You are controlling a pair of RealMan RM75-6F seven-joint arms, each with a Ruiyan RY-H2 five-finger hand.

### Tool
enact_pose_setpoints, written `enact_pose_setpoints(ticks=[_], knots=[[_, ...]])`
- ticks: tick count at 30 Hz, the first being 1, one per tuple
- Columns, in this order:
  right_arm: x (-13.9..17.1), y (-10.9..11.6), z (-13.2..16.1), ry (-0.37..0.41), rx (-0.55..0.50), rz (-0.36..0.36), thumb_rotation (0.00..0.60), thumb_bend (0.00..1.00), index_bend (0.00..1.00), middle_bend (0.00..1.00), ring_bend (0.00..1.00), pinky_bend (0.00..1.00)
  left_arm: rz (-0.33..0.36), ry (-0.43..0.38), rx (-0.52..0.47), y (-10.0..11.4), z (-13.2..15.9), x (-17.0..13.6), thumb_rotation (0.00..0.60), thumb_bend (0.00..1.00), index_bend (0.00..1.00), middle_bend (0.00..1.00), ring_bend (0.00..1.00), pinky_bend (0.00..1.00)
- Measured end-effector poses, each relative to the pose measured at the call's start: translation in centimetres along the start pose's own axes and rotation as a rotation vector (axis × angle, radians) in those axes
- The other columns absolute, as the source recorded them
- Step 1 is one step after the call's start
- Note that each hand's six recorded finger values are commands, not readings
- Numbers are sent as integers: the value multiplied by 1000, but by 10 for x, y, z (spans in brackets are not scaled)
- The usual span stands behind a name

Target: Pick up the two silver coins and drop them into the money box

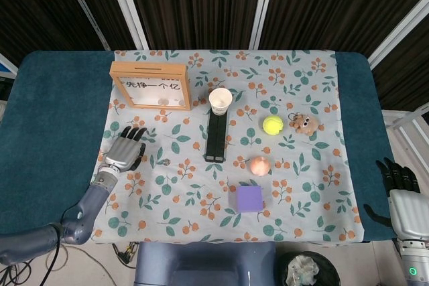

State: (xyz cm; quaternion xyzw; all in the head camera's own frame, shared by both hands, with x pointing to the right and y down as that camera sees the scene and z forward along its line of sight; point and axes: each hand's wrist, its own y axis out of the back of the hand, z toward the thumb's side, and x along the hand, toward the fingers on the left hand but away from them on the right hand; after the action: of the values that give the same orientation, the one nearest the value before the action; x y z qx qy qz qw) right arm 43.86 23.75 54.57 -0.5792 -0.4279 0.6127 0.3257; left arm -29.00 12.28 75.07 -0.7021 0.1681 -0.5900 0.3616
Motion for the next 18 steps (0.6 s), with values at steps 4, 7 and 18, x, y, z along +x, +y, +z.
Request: enact_pose_setpoints(ticks=[4, 7, 18], knots=[[0, 0, 0, 0, -1, 0, 600, 261, 0, 1, 0, 0, 28, 3, -10, 11, -3, -3, 600, 533, 671, 41, 0, 0], [0, 0, 0, -1, -1, -1, 600, 261, 0, 1, 0, 0, 53, 0, -22, 24, -5, -9, 600, 541, 674, 42, 0, 0], [-1, 2, -1, -6, -8, -6, 600, 261, 0, 1, 0, 0, 189, 32, 22, 118, -36, -44, 600, 531, 677, 41, 0, 0]])
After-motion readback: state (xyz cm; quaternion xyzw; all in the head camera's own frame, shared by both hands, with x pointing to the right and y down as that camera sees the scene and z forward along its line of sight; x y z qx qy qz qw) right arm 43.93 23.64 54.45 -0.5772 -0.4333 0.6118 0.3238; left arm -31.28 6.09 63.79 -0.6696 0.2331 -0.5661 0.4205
